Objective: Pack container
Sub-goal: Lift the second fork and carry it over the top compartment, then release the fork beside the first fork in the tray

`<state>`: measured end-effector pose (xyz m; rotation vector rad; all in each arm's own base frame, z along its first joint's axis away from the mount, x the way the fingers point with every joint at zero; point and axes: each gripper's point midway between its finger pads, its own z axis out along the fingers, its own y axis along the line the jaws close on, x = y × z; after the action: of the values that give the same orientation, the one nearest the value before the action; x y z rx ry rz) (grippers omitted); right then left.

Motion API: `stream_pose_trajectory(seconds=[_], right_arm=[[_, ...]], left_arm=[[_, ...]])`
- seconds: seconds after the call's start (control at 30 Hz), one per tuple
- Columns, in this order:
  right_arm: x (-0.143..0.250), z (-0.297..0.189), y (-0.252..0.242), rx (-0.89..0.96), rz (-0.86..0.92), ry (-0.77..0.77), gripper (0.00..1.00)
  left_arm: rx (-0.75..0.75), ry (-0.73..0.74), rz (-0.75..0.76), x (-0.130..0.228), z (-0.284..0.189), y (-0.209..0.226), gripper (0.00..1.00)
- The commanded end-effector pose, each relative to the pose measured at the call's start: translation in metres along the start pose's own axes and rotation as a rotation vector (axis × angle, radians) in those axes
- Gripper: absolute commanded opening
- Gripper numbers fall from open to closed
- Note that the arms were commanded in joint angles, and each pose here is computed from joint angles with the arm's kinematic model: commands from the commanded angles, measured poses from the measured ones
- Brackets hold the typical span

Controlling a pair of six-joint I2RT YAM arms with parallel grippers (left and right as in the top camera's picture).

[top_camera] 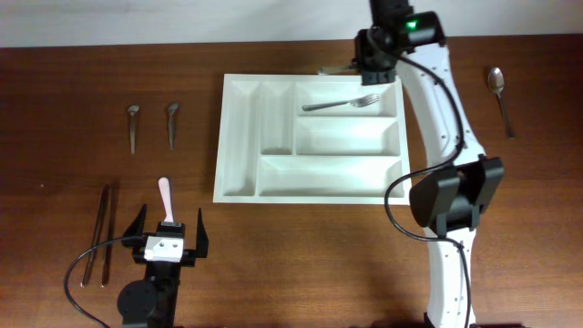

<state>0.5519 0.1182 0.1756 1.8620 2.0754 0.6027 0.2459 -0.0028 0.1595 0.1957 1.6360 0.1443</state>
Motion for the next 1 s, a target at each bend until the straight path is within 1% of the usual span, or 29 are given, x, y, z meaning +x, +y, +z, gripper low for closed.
stream_pose_trajectory(seconds=[0.0, 0.27, 0.47, 0.53, 0.63, 0.97], right_arm=[[0.005, 0.016, -0.004, -0.004, 0.008, -0.05, 0.05], [0.01, 0.055, -0.016, -0.007, -0.001, -0.044, 0.05], [0.007, 0.075, -0.038, 0.049, 0.012, -0.052, 0.05], [0.006, 0.079, -0.045, 0.069, 0.012, -0.055, 0.06], [0.005, 0.082, -0.051, 0.083, 0.011, -0.058, 0.08], [-0.001, 0.082, -0.05, 0.08, 0.008, -0.097, 0.14]], left_arm=[[-0.01, 0.003, -0.003, 0.003, 0.0, 0.001, 0.99], [-0.01, 0.003, -0.003, 0.003, 0.0, 0.001, 0.99], [-0.01, 0.003, -0.003, 0.003, 0.0, 0.001, 0.99], [-0.01, 0.002, -0.003, 0.003, 0.0, 0.001, 0.99], [-0.01, 0.003, -0.003, 0.003, 0.0, 0.002, 0.99], [-0.01, 0.002, -0.003, 0.003, 0.0, 0.001, 0.99]])
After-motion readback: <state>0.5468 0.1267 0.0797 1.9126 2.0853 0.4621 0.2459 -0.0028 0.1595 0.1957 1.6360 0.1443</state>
